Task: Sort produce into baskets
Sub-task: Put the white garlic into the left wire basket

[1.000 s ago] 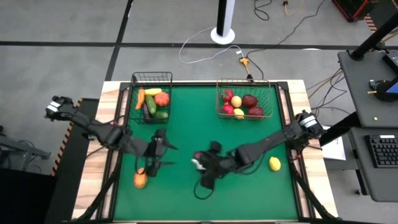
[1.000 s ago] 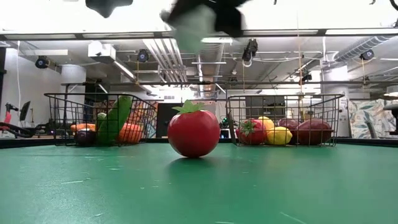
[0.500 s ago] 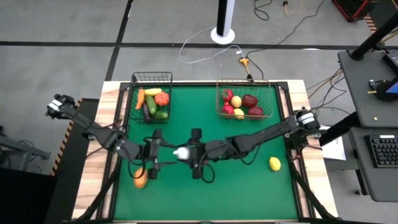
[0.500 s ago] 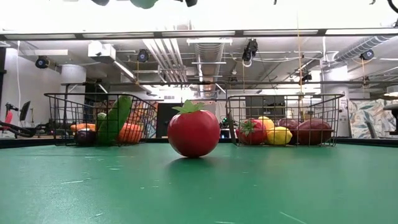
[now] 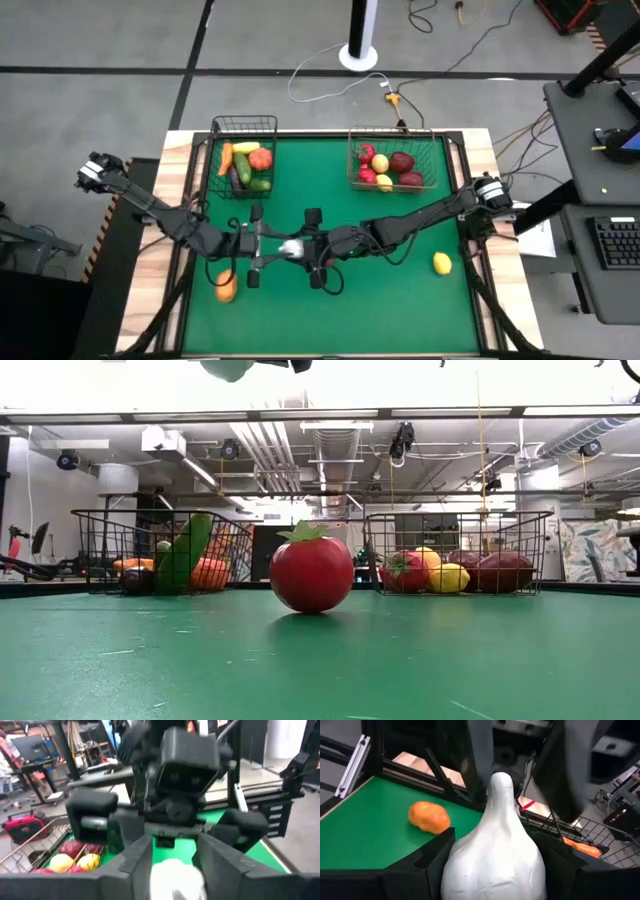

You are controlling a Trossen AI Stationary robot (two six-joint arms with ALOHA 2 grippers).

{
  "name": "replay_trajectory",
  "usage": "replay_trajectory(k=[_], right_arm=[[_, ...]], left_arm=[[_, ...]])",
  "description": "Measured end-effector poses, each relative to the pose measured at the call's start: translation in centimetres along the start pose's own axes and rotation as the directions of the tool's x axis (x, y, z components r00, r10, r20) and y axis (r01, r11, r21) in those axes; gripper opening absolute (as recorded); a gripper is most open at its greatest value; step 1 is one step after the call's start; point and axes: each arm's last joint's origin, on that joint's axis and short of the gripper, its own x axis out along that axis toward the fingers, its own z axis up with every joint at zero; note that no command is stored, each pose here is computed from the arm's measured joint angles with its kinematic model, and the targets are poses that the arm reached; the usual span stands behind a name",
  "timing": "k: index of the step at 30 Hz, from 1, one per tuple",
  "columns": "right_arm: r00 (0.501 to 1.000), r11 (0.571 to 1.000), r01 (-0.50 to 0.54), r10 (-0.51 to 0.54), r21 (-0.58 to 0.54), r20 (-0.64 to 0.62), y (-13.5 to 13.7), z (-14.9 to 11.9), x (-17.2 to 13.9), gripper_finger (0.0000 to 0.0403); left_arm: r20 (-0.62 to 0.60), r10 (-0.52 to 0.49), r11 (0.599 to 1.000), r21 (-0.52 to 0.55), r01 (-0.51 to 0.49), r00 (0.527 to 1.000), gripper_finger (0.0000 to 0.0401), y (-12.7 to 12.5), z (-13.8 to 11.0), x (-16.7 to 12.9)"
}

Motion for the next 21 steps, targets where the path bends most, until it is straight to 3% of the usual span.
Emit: replay_trajectory(k=[16,21], right_arm=[[1.0,0.998,0.028,-0.027,-0.049,0.005,-0.4,0.0,0.1,0.0229],[0.999,0.998,0.048,-0.047,-0.045,0.021,-1.5,-0.1,0.4,0.0229]], left_arm=[[-0.052,0.082,0.997,-0.011,-0.082,0.995,0.0011,0.0,-1.2,0.2],[-0.044,0.127,0.991,-0.032,-0.129,0.991,0.002,0.3,-0.9,-0.1]])
